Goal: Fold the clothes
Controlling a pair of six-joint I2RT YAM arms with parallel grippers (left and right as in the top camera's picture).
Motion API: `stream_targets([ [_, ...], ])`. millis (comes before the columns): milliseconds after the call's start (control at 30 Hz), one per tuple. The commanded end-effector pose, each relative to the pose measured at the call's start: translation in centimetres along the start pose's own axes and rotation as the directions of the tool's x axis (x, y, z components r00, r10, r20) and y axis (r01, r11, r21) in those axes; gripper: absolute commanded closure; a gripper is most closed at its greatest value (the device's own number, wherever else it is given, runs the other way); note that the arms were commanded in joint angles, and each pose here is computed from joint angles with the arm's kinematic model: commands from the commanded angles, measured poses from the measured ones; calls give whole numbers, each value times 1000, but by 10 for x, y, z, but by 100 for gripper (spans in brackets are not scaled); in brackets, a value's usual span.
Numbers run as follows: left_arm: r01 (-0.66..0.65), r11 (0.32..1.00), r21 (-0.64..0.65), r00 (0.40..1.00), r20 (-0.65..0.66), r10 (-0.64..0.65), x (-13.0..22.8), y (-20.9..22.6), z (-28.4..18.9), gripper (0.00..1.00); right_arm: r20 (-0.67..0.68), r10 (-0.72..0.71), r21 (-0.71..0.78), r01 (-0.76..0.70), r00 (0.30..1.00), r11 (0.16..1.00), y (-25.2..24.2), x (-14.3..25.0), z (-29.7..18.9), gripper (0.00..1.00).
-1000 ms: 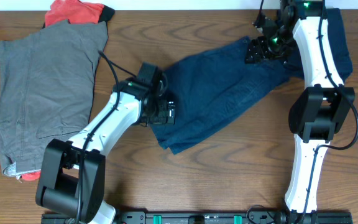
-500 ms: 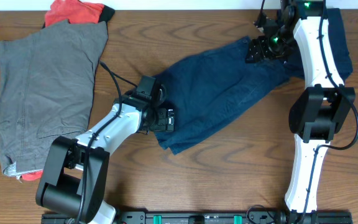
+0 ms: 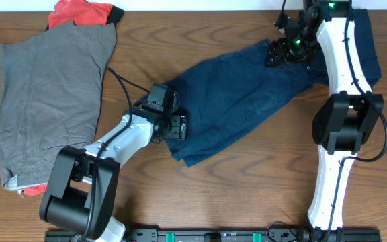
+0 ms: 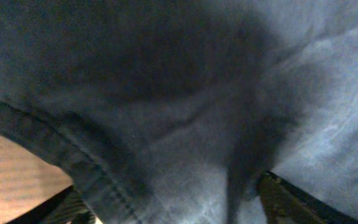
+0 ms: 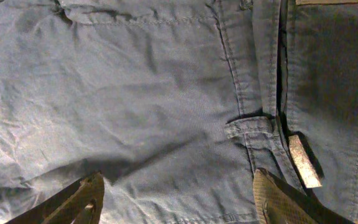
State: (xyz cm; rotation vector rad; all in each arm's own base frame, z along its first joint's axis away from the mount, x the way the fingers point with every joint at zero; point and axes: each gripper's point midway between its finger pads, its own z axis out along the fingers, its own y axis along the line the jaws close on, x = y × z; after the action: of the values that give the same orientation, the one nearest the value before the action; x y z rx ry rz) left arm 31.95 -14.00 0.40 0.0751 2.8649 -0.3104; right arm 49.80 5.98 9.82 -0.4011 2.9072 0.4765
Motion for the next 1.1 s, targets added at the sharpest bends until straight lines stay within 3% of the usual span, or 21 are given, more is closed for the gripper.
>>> stream_targets([
  [0, 0, 1000, -27, 999, -53, -2, 13, 9, 16, 25, 32, -14, 6, 14, 999, 1000, 10, -4, -16, 25],
  [67, 12, 999, -34, 998, -61, -14, 14, 14, 19, 31, 30, -13, 6, 13, 999, 1000, 10, -4, -16, 25],
  [167, 48, 998, -51, 997, -57, -51, 11, 27, 18, 51, 27, -13, 5, 13, 1000, 1000, 10, -3, -16, 26],
  [267, 100, 993, -62, 994, -34, -102, 3, 45, 16, 62, 27, -13, 5, 13, 1000, 1000, 10, -3, -16, 26],
  [400, 175, 981, -80, 984, -7, -176, -6, 74, 11, 91, 27, -13, 5, 13, 1000, 1000, 10, -3, -16, 25],
  [700, 144, 984, -107, 989, 59, -138, -30, 122, -4, 94, 17, -17, 1, 17, 1000, 1000, 13, -2, -12, 27],
  [800, 82, 990, -111, 992, 106, -70, -44, 126, -6, 94, 3, -12, -3, 12, 1000, 1000, 16, 1, -5, 27],
  [900, -54, 990, -130, 983, 167, 75, -63, 126, -9, 94, -21, -3, -10, 3, 1000, 1000, 18, 7, 9, 27],
  [933, -99, 985, -141, 974, 189, 125, -70, 126, -10, 94, -32, -3, -13, 3, 999, 1000, 18, 9, 15, 30],
  [1000, -162, 971, -174, 953, 228, 200, -83, 128, -14, 94, -54, 5, -19, -6, 999, 1000, 20, 15, 26, 46],
  [1067, -166, 960, -224, 938, 266, 224, -95, 134, -18, 94, -70, 9, -24, -11, 998, 1000, 23, 19, 36, 51],
])
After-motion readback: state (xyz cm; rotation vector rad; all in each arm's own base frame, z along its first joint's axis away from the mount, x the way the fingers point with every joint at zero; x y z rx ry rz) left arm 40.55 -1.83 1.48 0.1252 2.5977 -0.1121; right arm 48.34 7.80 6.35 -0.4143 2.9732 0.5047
